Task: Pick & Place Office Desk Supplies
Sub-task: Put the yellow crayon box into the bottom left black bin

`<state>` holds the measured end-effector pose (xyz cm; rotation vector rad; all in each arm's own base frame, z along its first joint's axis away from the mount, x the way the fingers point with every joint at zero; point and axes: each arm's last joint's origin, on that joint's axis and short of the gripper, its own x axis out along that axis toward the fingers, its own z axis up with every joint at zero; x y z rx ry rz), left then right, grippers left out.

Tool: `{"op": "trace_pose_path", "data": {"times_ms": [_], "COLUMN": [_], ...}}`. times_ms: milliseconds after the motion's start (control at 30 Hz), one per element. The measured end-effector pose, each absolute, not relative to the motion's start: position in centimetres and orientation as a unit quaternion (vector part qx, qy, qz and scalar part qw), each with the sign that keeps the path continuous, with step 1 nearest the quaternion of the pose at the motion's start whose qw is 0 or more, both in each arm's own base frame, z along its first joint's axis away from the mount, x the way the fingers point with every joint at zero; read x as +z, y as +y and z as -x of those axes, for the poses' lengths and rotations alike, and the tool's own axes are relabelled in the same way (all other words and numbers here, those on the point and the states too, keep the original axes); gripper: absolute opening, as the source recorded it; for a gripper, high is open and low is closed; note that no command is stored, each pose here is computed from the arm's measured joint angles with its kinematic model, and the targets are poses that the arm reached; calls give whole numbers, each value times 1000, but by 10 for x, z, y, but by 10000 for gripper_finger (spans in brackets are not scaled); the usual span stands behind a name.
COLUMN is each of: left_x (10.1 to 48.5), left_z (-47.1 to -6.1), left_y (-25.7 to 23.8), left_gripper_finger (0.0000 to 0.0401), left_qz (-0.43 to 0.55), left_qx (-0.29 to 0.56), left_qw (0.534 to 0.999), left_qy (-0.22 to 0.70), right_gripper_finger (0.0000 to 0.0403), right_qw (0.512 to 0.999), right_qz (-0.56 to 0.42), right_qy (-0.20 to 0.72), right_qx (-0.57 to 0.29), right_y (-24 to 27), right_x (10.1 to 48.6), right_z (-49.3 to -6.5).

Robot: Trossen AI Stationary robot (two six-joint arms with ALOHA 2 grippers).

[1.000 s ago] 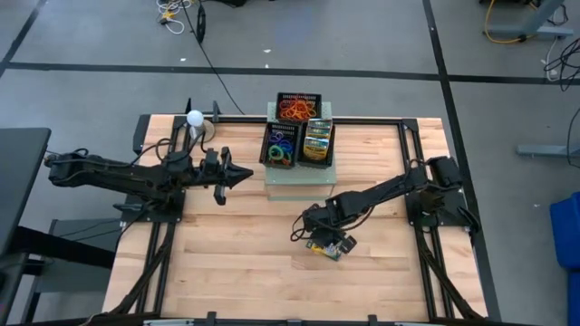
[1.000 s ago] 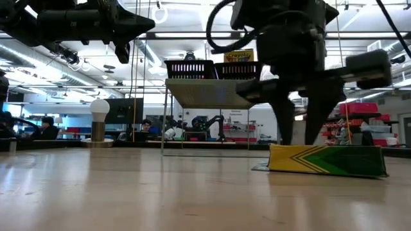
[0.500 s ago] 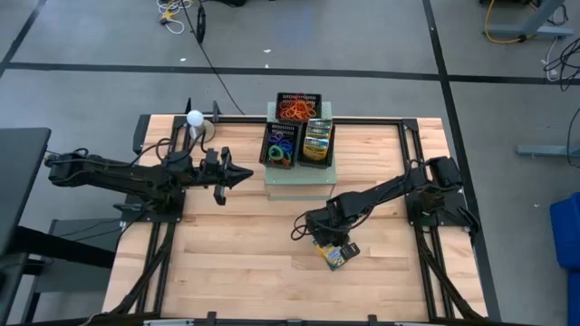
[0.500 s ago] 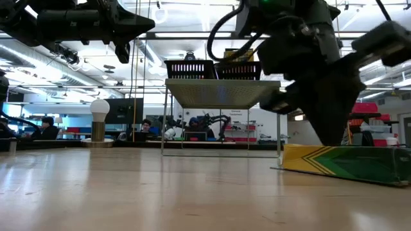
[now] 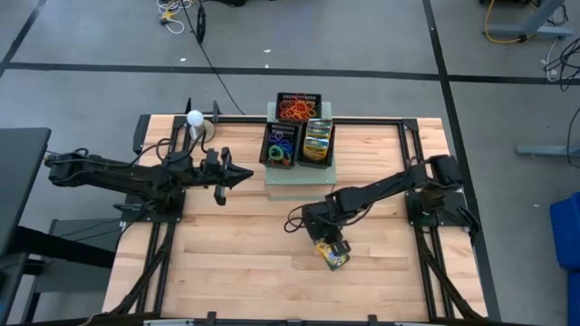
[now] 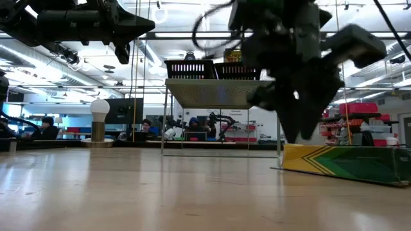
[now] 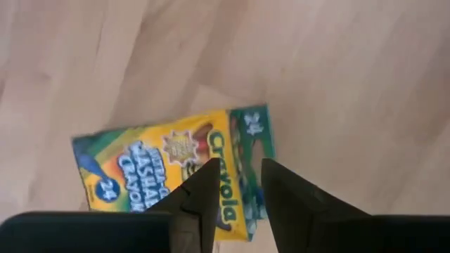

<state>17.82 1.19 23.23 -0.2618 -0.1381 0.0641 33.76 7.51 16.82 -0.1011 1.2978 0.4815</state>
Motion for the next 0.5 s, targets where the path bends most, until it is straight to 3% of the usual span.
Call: {"op": "trace_pose_path", "data": {"times_ms": [300, 500], "left_x": [232, 232], "left_z": [-178, -178], "left_y": [12, 12], "left_gripper_finger": [11, 11], "left_qz": [131, 147], "left_qx": [32, 31], "left_qw": [989, 986], "left_qy": [-67, -65], "right_gripper_finger": [110, 68], "right_qw": [732, 730], "right_qz": [37, 37], "right_qy": [630, 629], "right_qx": [259, 264], "right_y": [75, 75], "right_x": [142, 139], "right_z": [-340, -341]}}
